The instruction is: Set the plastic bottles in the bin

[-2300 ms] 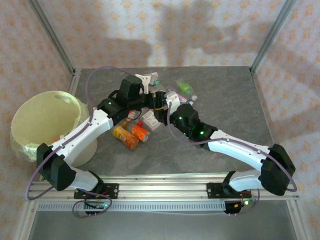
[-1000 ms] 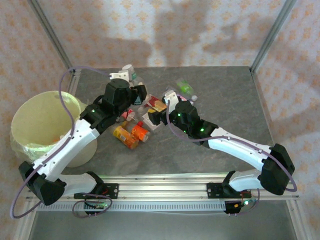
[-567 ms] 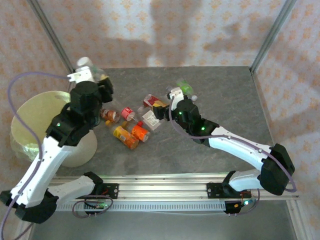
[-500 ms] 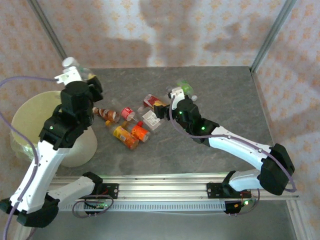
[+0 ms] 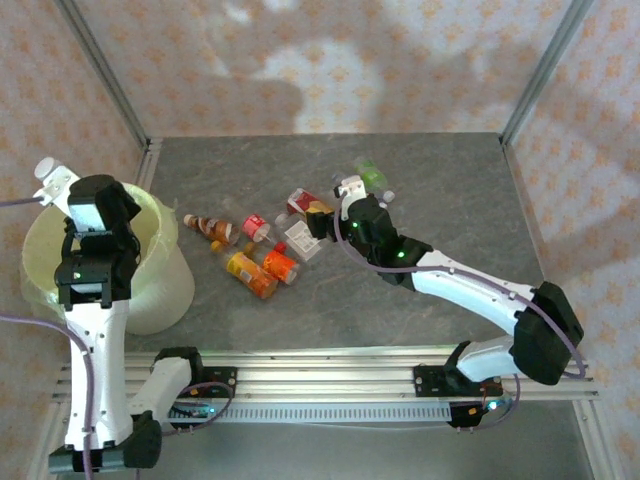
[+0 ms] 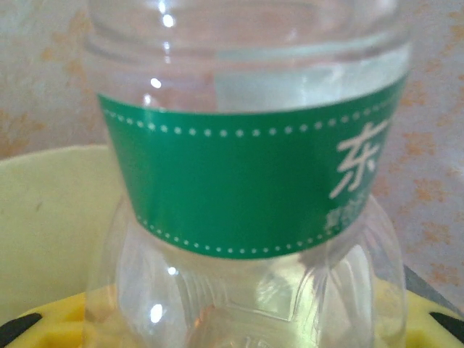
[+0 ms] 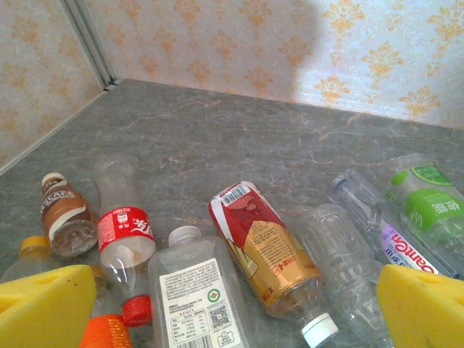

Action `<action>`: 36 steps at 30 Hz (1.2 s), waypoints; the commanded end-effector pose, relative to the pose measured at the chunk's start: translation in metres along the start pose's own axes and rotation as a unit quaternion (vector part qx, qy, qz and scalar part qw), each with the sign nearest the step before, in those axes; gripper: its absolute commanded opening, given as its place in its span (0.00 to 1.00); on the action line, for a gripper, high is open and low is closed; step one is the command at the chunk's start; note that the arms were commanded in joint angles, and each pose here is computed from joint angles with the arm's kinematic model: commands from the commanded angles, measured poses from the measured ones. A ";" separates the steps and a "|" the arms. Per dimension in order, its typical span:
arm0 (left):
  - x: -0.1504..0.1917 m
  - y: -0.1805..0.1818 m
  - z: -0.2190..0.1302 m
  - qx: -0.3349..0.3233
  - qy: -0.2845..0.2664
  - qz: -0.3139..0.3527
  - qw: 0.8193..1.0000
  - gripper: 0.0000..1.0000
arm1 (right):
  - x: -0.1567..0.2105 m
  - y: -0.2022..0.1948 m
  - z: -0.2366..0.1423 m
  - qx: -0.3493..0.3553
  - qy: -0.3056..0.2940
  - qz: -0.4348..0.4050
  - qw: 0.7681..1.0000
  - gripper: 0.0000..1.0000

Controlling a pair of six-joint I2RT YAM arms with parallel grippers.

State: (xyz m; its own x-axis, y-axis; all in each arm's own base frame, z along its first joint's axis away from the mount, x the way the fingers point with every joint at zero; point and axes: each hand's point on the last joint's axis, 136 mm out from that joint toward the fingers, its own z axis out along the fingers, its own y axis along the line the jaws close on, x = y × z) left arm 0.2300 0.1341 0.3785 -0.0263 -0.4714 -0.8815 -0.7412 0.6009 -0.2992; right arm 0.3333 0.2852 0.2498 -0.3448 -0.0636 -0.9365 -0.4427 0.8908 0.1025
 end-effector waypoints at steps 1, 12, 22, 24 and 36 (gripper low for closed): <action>0.021 0.009 0.011 0.014 0.043 -0.072 0.996 0.37 | -0.013 -0.001 -0.001 0.006 -0.008 0.006 1.000 0.99; 0.049 0.055 0.039 -0.053 0.045 -0.183 0.981 0.46 | -0.002 -0.006 -0.002 0.014 0.007 -0.002 1.000 0.99; 0.067 0.069 0.061 -0.082 0.065 -0.243 0.964 0.66 | 0.003 -0.009 -0.003 0.019 0.015 -0.007 1.000 0.99; 0.065 0.068 0.064 -0.082 0.067 -0.249 0.963 0.71 | 0.003 -0.009 -0.004 0.020 0.015 -0.007 1.000 0.99; 0.054 0.053 0.063 -0.058 0.080 -0.259 0.961 0.88 | 0.002 -0.014 -0.003 0.034 0.008 0.006 0.999 0.99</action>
State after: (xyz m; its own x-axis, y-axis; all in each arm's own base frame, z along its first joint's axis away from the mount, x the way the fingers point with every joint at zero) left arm 0.2302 0.1805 0.2760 0.2414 -0.7898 -0.5638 -0.7825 0.1852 -0.5944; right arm 0.3325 0.2787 0.2394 -0.3719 -0.0950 -0.9234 -0.4208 0.9039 0.0765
